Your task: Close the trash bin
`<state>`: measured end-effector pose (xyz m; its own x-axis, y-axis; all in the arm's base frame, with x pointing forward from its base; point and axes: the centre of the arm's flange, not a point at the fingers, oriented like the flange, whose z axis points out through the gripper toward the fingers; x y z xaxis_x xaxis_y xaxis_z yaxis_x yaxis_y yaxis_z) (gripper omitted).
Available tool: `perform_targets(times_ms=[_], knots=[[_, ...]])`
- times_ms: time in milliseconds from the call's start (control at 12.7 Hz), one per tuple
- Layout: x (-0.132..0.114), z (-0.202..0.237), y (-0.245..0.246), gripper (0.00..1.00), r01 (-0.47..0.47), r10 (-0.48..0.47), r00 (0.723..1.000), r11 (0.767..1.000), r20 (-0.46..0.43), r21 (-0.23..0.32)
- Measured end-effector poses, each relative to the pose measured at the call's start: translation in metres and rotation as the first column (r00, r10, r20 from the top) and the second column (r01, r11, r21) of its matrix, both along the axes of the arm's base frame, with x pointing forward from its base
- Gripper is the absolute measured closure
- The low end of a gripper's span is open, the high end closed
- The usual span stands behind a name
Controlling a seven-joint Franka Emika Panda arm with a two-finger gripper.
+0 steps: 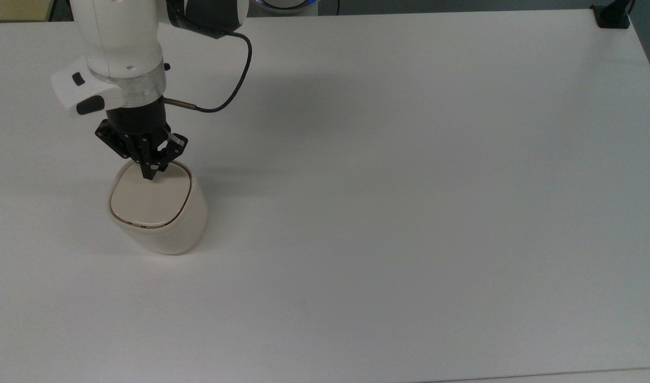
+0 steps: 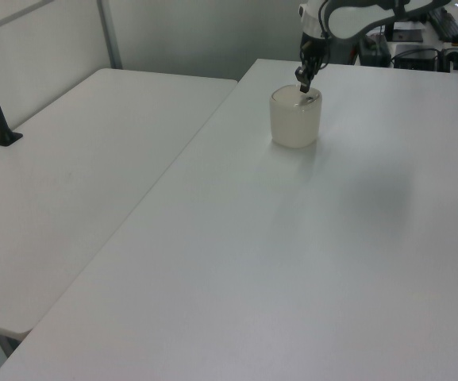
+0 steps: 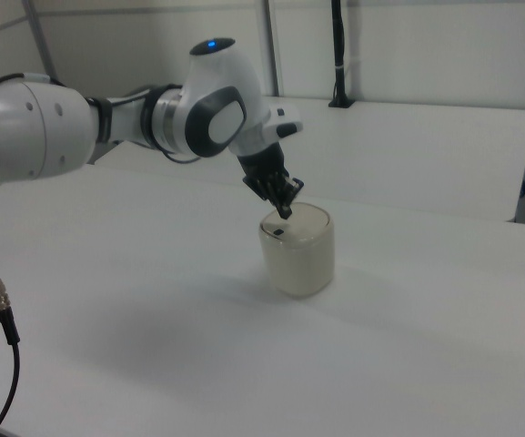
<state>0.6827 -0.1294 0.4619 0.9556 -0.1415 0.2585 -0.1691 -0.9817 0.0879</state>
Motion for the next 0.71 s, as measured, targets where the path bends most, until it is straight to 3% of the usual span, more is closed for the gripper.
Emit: perform_targets(times_ms=[236, 708], knots=[[-0.007, 0.049, 0.033, 0.99, -0.026, 0.025, 1.0, 0.999, 0.012, 0.038], [-0.046, 0.107, 0.119, 0.99, -0.135, 0.139, 0.986, 0.99, -0.095, 0.051]])
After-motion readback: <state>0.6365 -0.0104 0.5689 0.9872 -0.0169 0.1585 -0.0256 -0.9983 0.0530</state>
